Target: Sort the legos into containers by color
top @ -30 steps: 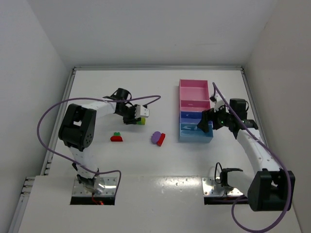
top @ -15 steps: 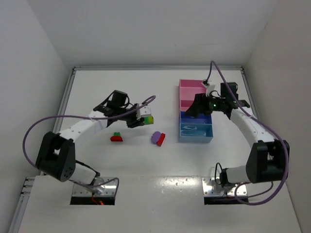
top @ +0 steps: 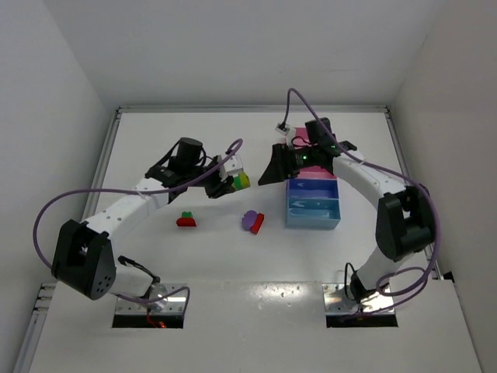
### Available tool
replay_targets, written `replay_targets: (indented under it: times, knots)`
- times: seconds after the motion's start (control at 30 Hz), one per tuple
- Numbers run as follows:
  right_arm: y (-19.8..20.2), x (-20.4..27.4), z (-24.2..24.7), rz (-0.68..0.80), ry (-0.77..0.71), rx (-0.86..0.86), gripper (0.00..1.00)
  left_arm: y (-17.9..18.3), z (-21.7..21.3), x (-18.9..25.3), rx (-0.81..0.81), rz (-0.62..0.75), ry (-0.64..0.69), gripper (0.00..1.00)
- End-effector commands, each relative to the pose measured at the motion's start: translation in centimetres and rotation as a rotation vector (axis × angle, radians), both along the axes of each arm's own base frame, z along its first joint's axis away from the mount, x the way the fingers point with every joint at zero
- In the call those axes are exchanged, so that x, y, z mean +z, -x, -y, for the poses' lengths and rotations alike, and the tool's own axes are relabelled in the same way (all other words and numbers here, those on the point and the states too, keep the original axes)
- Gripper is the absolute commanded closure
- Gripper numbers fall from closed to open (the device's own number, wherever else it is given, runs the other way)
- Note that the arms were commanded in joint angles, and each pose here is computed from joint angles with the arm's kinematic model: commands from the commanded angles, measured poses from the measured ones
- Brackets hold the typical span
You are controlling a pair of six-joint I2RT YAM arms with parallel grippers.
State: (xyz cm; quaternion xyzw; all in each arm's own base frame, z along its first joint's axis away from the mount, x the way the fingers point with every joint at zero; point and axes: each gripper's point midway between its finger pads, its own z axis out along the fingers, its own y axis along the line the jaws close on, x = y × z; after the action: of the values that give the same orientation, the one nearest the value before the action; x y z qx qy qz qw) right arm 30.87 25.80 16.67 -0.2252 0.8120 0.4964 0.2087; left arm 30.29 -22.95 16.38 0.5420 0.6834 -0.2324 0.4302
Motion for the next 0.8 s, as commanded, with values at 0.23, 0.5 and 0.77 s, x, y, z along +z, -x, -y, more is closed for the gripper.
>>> replay_targets:
  times: [0.23, 0.5, 0.77]
  knots:
    - [-0.6, 0.8, -3.9, -0.012, -0.027, 0.100, 0.18, -0.3, 2.4, 2.7, -0.042, 0.037, 0.057, 0.78]
    - [0.0, 0.4, -5.5, -0.024, -0.022, 0.139, 0.23, 0.0, 3.1, 1.9, -0.066, 0.026, 0.046, 0.78]
    - [0.7, -0.5, -5.4, -0.048, -0.033, 0.150, 0.86, 0.0, 3.0, 1.6, -0.059, 0.027, 0.040, 0.79]
